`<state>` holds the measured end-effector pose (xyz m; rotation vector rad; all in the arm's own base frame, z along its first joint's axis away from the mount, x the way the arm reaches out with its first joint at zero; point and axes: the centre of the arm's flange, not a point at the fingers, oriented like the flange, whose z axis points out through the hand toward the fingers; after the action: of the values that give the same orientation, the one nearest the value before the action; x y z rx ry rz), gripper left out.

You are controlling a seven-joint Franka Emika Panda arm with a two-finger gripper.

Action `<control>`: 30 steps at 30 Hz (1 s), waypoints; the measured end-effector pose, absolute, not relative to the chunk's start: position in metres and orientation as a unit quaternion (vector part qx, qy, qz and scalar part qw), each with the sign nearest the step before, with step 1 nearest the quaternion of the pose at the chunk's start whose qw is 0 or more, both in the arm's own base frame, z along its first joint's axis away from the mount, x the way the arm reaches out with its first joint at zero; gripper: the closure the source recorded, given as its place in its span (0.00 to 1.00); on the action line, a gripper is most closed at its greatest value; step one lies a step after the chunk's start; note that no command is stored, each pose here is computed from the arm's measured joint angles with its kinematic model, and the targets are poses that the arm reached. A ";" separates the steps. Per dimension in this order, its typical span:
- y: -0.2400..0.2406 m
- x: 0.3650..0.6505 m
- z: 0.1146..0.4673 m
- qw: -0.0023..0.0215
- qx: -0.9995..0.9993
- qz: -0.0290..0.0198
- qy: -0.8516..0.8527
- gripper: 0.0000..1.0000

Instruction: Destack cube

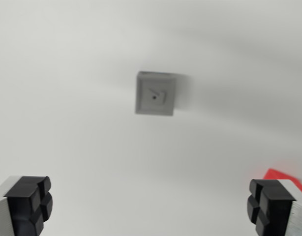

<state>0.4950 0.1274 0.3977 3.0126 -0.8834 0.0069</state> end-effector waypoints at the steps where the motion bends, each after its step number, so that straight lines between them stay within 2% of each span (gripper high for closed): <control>1: 0.127 0.495 0.400 0.001 0.960 0.002 -0.281 0.00; 11: 0.128 0.495 0.412 0.001 0.960 0.002 -0.281 0.00; 30: 0.127 0.495 0.412 0.002 0.960 0.001 -0.281 0.00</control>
<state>0.4951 0.1275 0.4122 3.0116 -0.8833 0.0045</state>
